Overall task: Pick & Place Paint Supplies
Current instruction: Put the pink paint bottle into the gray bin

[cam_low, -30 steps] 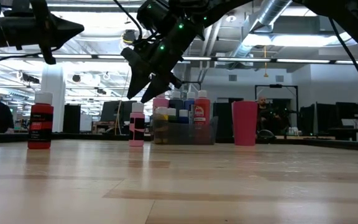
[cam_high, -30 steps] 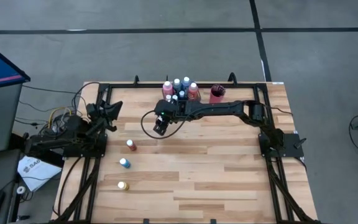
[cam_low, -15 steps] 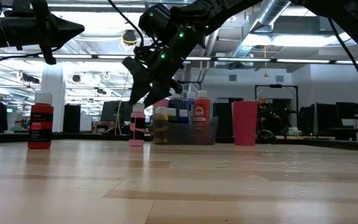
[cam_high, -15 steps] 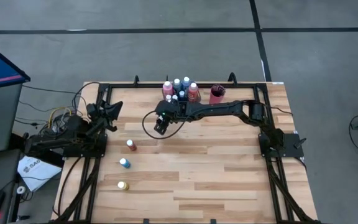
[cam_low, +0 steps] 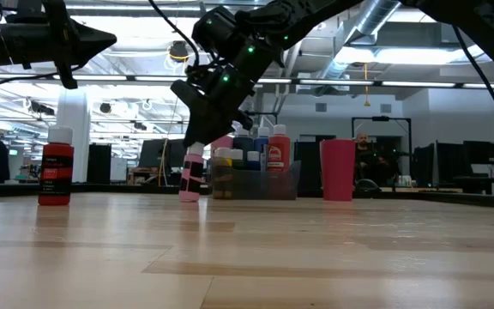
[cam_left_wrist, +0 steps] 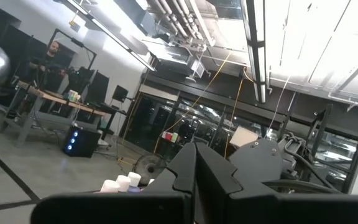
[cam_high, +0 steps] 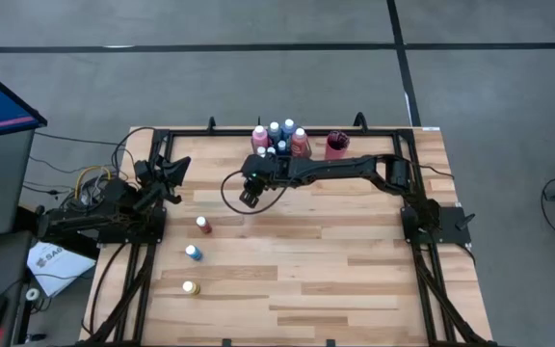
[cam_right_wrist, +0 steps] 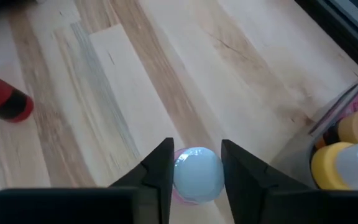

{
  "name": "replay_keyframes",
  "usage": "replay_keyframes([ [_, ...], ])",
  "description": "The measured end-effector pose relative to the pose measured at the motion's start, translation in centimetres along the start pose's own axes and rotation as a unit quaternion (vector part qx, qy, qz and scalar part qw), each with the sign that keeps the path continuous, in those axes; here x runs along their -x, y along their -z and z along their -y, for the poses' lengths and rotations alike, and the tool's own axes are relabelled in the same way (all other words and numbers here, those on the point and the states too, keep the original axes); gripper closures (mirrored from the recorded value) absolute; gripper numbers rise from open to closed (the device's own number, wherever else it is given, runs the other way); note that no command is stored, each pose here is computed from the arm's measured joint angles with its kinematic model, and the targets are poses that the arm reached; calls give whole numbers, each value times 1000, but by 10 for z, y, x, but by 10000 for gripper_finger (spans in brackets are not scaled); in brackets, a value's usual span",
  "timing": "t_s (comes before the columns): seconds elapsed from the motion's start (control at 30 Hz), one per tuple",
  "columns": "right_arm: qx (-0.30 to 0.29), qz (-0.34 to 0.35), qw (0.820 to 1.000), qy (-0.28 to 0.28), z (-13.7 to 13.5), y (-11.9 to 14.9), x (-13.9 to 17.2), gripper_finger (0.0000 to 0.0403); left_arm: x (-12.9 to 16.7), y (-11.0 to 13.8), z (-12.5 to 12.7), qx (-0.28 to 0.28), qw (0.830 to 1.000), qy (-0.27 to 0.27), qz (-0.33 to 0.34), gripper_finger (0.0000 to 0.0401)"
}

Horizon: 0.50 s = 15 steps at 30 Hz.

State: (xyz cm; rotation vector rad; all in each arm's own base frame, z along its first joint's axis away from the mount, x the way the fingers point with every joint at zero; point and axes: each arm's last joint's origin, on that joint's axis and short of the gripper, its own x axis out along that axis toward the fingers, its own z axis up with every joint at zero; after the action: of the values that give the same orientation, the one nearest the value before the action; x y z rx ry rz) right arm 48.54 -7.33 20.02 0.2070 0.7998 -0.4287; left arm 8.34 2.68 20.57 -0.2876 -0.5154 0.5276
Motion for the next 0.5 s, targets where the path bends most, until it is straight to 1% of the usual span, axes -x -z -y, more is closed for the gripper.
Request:
replay_keyframes([
  [0.17, -3, 0, 1000, 0, 0, 0, 0, 302, 0, 0, 0, 0, 1000, 0, 0, 399],
  [0.27, -6, 1, 1000, 0, 2, -5, 11, 302, 0, 0, 0, 0, 1000, 0, 0, 399],
  [0.33, -12, 18, 1000, -2, 7, -14, 27, 302, 0, 0, 0, 0, 1000, 0, 0, 399],
  [0.43, -25, 50, 998, -2, 18, -32, 59, 302, 0, 0, 0, 0, 1000, 0, 0, 399],
  [0.5, -31, 60, 998, 8, 29, -40, 79, 302, 0, 0, 0, 0, 1000, 0, 0, 399],
])
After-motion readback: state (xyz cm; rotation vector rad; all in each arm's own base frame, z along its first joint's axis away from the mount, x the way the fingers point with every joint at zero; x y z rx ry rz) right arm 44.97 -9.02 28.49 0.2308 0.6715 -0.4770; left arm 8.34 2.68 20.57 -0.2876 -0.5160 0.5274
